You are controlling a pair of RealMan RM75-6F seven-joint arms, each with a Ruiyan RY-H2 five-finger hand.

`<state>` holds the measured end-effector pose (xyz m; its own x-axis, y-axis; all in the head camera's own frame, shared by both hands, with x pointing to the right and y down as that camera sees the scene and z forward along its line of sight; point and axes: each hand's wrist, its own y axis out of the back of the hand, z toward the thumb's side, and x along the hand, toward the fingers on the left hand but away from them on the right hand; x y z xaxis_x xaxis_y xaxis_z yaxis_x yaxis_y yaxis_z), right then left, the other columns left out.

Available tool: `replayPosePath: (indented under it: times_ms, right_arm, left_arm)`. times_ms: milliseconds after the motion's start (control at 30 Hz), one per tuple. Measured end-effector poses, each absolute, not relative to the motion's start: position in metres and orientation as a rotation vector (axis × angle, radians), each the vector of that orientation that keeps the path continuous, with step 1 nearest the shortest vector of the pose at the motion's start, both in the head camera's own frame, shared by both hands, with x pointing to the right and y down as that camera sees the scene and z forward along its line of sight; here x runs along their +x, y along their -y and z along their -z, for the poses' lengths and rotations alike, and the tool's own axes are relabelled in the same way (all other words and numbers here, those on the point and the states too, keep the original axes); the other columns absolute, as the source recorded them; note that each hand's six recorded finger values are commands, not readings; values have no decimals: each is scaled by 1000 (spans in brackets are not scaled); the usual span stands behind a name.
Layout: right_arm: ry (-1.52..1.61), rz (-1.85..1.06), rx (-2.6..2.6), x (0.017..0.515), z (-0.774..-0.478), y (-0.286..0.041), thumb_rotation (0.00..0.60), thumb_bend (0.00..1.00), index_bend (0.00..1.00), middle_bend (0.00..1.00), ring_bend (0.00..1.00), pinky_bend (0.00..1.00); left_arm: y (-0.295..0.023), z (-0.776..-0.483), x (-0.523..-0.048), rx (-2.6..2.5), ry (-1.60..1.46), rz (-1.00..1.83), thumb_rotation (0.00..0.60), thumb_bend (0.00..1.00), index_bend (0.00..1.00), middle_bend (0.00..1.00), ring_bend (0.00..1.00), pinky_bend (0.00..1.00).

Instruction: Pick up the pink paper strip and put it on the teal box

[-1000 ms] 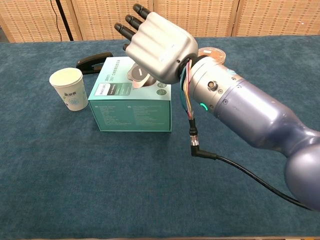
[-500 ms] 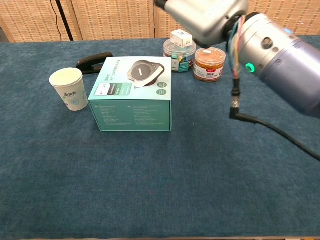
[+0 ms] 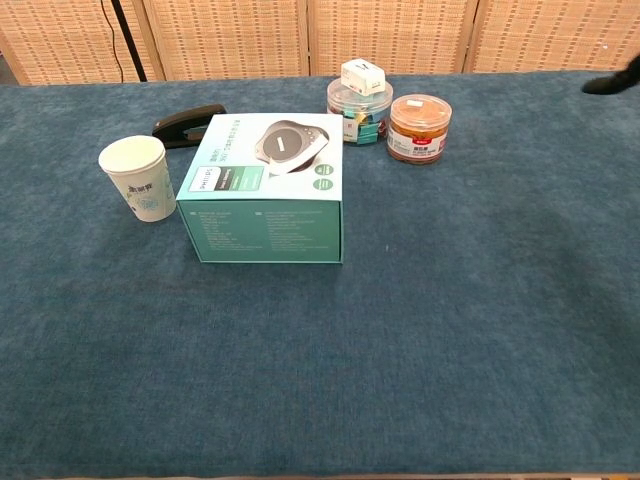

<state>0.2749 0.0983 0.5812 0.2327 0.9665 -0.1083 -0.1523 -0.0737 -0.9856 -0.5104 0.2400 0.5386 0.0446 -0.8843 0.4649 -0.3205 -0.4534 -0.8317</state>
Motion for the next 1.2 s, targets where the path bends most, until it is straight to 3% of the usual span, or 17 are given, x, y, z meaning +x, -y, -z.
replayPosePath:
  times_ms: [167,533,1200]
  right_arm:
    - [1005,-1288,-1374,339,-576,-137,600,0,42,0,0,0]
    - [1226,-1450,-1564,400,-582,-196,600,0,56,0,0,0]
    - [1296,-1423,-1570,419,-571,-198,600,0,64,0,0,0]
  left_arm:
    - [-234,-538,-508,-1798,-1211,1414,600,0,0,0,0,0]
    - [-206,-538,-480,-1775,-1069,1418,600,0,0,0,0,0]
    - [-155,-539,-368,-1897,-787,1335,600,0,0,0,0,0]
